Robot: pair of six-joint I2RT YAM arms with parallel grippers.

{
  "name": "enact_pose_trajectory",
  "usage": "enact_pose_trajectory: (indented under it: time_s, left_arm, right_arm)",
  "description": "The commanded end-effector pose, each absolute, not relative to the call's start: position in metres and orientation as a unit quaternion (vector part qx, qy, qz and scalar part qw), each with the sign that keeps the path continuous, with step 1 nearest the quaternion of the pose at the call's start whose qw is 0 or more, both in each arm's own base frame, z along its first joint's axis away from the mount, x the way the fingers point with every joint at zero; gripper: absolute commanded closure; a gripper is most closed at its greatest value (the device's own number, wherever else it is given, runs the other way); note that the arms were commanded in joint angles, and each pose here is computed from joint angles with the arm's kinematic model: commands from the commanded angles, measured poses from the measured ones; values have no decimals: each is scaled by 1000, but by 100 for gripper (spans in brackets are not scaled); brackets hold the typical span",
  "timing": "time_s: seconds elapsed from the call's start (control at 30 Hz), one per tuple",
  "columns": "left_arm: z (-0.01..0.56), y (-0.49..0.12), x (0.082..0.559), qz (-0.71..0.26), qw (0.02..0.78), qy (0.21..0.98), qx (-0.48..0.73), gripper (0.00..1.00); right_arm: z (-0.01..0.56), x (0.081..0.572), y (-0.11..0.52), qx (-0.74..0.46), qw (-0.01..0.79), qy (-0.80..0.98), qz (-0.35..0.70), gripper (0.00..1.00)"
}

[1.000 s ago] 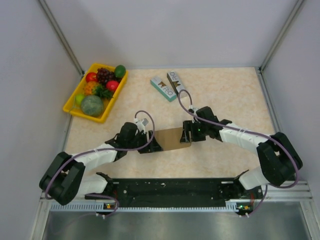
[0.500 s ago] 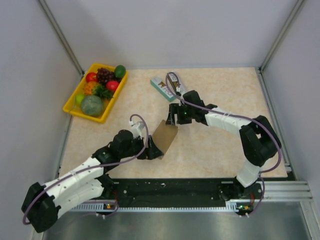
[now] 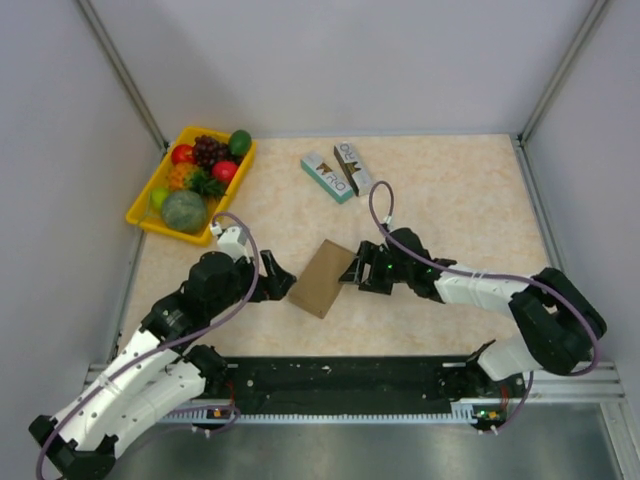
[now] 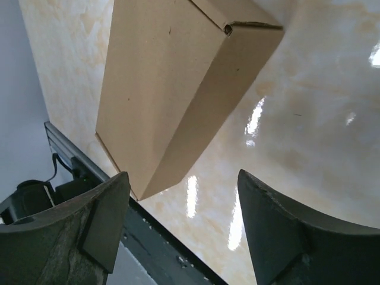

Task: Fold the paper box

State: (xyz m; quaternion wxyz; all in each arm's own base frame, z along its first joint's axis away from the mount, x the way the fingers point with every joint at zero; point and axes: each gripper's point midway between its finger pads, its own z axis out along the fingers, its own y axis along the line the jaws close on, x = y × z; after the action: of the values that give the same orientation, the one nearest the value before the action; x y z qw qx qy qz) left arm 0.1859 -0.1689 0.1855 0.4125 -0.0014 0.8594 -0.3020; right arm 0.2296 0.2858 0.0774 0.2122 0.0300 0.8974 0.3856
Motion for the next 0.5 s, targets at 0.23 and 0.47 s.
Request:
enact_pose_trajectory:
  time_s: [0.23, 0.47]
  left_arm:
    - [259, -145, 169, -315, 487, 815, 13, 7]
    - [292, -132, 151, -328, 509, 795, 24, 7]
  right_arm:
    - [73, 254, 347, 123, 225, 861, 440, 41]
    - [53, 267, 374, 77, 242, 878, 407, 50]
